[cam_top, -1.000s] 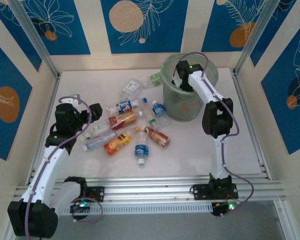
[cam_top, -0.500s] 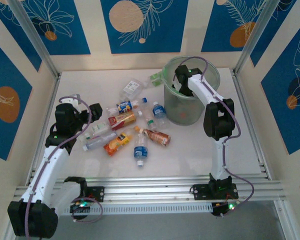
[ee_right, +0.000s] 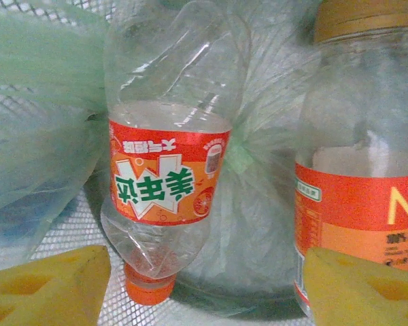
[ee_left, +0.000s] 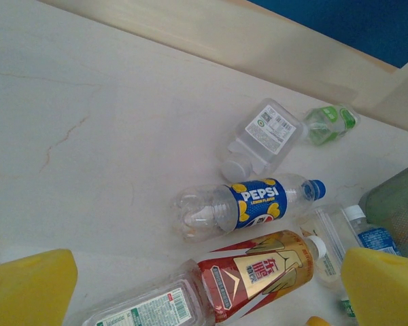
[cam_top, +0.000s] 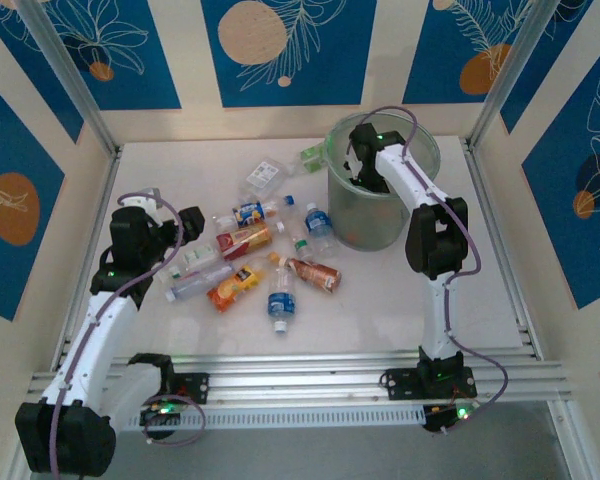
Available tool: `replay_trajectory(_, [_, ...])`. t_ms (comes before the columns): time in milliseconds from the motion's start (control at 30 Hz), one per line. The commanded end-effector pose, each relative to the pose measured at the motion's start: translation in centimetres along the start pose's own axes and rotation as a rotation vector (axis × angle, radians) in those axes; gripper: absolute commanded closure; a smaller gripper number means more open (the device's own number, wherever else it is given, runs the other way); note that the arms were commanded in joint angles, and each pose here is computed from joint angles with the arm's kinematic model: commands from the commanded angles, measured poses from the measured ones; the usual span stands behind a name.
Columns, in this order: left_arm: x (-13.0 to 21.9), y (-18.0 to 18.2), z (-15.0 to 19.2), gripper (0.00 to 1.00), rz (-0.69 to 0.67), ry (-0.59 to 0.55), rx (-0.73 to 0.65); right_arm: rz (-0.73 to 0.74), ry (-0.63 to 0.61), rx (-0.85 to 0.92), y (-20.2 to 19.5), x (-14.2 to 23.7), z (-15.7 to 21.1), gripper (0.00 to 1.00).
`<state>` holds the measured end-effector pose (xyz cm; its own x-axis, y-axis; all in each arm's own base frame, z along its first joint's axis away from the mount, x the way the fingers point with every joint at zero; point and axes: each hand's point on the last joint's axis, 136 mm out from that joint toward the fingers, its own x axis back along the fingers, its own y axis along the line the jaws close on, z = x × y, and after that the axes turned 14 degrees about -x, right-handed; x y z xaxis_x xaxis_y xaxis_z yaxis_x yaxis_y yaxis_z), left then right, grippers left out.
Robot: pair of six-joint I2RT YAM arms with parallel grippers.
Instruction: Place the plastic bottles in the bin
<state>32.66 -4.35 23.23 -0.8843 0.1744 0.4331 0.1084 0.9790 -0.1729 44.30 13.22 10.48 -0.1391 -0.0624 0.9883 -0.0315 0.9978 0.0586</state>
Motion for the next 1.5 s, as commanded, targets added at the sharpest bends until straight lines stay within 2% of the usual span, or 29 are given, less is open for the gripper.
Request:
replay_trajectory(0, [0.7, -0.2, -1.2, 0.0, -0.004, -0.036, -0.01, 0.008, -0.075, -0.023, -0.4, 4.3, -0.4, 0.25])
replay_trajectory(267, [1.0, -0.4, -1.3, 0.01, 0.004, -0.035, -0.008, 0.023, -0.245, -0.069, -1.5, 11.0, -0.8, 0.25])
replay_trajectory(500, [0.6, -0.2, -0.5, 0.01, -0.008, 0.02, -0.024, 0.003, -0.405, -0.117, -1.8, 16.7, -0.8, 0.23])
replay_trajectory(733, [-0.4, -1.0, 0.8, 0.01, 0.041, 0.127, -0.051, -0.074, -0.581, -0.175, -1.8, 22.8, 0.5, 0.12])
replay_trajectory(933, [-1.0, -2.4, 2.7, 0.01, 0.071, 0.229, -0.09, -0.136, -0.666, -0.246, -1.1, 26.0, 3.9, 0.04])
replay_trajectory(967, [-1.1, -2.6, 3.1, 0.01, 0.074, 0.24, -0.092, -0.133, -0.683, -0.255, -0.8, 26.3, 4.8, 0.0])
replay_trajectory(1100, [-1.7, -3.5, 4.1, 0.01, 0.089, 0.269, -0.092, -0.152, -0.719, -0.277, 1.2, 26.6, 8.3, 0.01])
replay_trajectory(1200, [-2.1, -3.7, 4.1, 0.0, 0.094, 0.266, -0.086, -0.174, -0.7, -0.284, 3.2, 25.5, 11.2, 0.01])
replay_trajectory(1300, [-2.3, -3.9, 4.0, 0.01, 0.093, 0.251, -0.08, -0.186, -0.641, -0.297, 5.3, 23.1, 13.9, 0.01])
replay_trajectory(1467, [-2.6, -3.5, 4.3, 0.01, 0.067, 0.242, -0.049, -0.236, -0.476, -0.305, 10.3, 17.7, 18.3, 0.01])
